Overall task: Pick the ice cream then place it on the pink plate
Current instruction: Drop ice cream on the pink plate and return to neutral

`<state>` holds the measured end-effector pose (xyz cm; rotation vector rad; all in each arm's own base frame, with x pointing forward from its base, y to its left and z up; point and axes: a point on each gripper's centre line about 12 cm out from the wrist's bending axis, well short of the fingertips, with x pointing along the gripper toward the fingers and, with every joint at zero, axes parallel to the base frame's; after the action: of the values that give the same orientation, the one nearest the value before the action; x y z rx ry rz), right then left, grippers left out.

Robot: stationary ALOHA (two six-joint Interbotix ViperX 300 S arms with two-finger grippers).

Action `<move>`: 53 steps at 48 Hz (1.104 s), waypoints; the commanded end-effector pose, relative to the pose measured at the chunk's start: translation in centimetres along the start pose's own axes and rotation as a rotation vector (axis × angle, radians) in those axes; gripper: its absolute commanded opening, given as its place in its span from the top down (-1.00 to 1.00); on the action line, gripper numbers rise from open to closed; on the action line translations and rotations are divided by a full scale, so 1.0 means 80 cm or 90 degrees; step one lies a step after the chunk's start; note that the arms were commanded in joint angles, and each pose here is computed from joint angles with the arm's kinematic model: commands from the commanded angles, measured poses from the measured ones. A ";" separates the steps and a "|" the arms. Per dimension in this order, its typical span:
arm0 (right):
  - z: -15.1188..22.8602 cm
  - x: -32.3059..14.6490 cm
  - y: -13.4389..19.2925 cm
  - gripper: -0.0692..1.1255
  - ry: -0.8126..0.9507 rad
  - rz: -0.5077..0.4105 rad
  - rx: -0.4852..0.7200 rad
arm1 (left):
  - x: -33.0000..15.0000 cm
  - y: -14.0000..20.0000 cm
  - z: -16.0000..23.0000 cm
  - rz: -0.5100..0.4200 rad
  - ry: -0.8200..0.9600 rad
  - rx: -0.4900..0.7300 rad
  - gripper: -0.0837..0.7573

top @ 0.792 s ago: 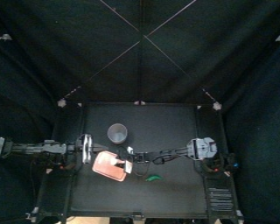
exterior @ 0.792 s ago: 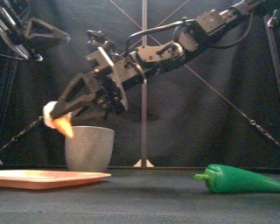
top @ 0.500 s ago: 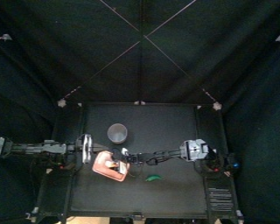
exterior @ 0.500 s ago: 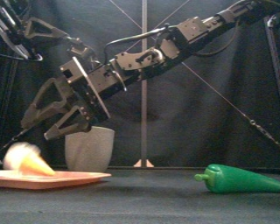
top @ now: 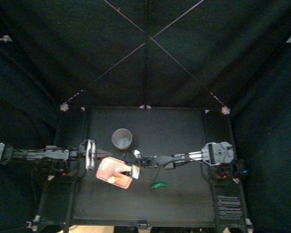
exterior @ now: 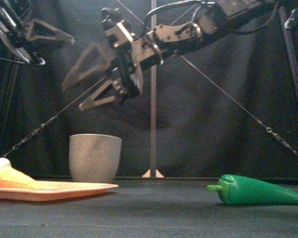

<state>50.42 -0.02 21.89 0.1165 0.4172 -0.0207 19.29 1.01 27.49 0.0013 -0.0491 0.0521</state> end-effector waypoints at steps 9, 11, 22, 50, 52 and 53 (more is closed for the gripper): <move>0.044 -0.127 -0.003 -0.84 -0.170 0.019 0.002 | 0.001 0.001 0.004 0.003 -0.008 0.002 0.89; 0.041 -0.141 -0.003 -0.84 -0.180 0.020 0.002 | 0.001 0.001 0.004 0.003 -0.007 0.002 0.89; 0.027 -0.222 0.002 -0.84 -0.267 0.041 -0.003 | 0.001 0.001 0.003 0.002 -0.006 0.004 0.89; -0.016 -0.386 0.024 -0.84 -0.432 0.108 -0.093 | -0.002 0.001 0.005 0.003 -0.017 0.004 0.89; -0.017 -0.394 0.023 -0.84 -0.443 0.109 -0.097 | -0.003 0.001 0.006 0.003 -0.020 0.004 0.89; -0.018 -0.397 0.024 -0.84 -0.447 0.109 -0.100 | -0.004 0.001 0.007 0.002 -0.021 0.004 0.89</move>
<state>21.79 1.91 32.80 -0.0036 -0.2459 0.1346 18.96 1.04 27.35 0.0061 -0.0566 0.0549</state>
